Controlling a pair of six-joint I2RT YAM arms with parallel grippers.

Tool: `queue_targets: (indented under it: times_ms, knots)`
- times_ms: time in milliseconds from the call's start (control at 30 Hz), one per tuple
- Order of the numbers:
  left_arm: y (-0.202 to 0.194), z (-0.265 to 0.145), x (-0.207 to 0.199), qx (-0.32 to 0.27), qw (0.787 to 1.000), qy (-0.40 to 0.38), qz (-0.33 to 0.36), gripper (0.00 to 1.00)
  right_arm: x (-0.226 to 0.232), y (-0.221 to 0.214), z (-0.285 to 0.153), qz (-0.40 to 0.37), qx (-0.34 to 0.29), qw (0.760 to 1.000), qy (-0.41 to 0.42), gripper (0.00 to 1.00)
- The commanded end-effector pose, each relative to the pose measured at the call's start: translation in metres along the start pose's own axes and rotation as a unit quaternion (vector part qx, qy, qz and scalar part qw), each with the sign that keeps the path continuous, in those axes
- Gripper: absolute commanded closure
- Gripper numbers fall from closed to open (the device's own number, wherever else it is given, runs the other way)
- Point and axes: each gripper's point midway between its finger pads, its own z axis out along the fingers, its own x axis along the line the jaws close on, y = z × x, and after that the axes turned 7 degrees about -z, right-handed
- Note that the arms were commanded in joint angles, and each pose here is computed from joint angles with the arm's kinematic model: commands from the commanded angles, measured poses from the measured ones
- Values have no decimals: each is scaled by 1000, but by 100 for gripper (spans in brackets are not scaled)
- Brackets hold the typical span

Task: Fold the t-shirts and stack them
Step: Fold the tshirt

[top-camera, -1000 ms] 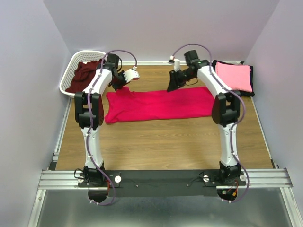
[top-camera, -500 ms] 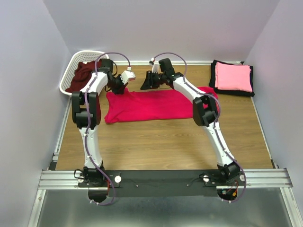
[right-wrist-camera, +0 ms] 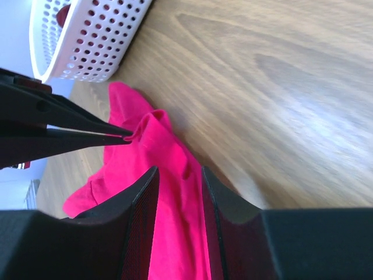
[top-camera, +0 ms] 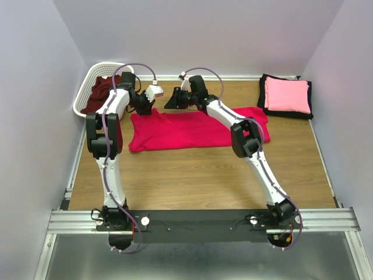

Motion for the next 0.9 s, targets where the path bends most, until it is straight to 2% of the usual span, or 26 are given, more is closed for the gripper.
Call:
queue_targets:
  times_ms: [0, 333, 700, 867]
  knots:
    - [6, -8, 0, -23, 1000, -6, -7, 87, 12, -7, 22, -6, -14, 1000, 14, 58]
    - [-4, -10, 8, -21, 1000, -3, -15, 86, 5, -29, 31, 4, 3, 1000, 12, 59]
    - [-6, -8, 14, -22, 1000, -5, -18, 86, 6, -32, 30, -6, 7, 1000, 12, 69]
    - [-7, -9, 16, -20, 1000, -4, -19, 86, 8, -34, 30, -3, 11, 1000, 17, 67]
